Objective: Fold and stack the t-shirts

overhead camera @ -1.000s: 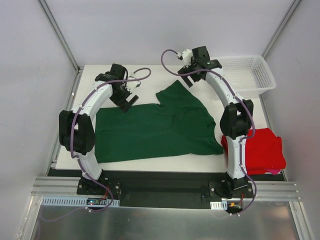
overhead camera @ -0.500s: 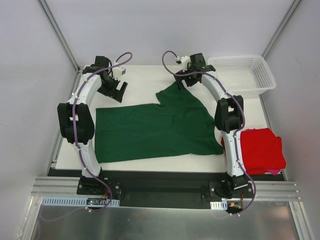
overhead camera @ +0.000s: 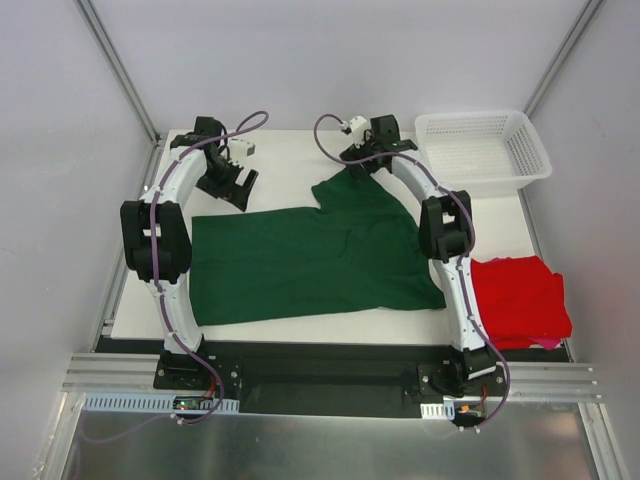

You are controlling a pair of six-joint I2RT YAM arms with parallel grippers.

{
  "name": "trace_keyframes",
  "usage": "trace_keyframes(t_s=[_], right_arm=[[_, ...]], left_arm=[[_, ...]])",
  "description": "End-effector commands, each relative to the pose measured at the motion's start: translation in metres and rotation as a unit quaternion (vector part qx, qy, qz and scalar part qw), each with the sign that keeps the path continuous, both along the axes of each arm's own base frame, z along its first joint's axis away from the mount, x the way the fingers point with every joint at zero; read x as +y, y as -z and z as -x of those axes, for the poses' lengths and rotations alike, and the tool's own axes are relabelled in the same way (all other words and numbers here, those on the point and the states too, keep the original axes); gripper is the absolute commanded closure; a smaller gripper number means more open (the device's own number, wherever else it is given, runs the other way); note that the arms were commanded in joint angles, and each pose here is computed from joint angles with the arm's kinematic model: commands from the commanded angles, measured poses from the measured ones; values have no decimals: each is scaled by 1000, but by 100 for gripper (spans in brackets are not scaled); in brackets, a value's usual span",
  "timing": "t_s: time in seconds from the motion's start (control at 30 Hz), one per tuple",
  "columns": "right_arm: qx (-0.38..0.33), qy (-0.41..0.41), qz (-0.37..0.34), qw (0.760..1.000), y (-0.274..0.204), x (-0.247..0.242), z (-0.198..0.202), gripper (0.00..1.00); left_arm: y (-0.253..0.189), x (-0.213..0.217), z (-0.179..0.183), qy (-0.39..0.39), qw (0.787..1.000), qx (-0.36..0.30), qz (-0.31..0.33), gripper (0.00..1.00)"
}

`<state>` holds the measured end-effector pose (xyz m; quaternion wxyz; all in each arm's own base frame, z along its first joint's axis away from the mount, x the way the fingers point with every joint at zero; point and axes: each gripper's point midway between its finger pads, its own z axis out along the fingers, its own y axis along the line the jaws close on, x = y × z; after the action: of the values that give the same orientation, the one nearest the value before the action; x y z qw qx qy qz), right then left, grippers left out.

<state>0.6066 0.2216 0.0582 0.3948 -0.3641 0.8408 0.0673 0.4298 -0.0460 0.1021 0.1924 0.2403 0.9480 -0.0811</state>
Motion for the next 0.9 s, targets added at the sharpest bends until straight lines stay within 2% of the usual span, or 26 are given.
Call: trace_keyframes(t_s=[0.0,0.33,0.67,0.87], right_arm=[[-63,-45,57,995,-21,13,-11,3],[-93,-58,116,987,-9,8,-22,2],[-117,-44,117,985,-12,10,-32,1],[-104,-65,124,985,-6,13,-25,13]], left_arm=[[-10,0,-5,6,1000,-9,11,1],[-9,-2,-6,11,1000,-6,13,1],[-4,-6,-4,20,1000,0,10,1],[-4,-11,-5,30,1000,0,7,1]])
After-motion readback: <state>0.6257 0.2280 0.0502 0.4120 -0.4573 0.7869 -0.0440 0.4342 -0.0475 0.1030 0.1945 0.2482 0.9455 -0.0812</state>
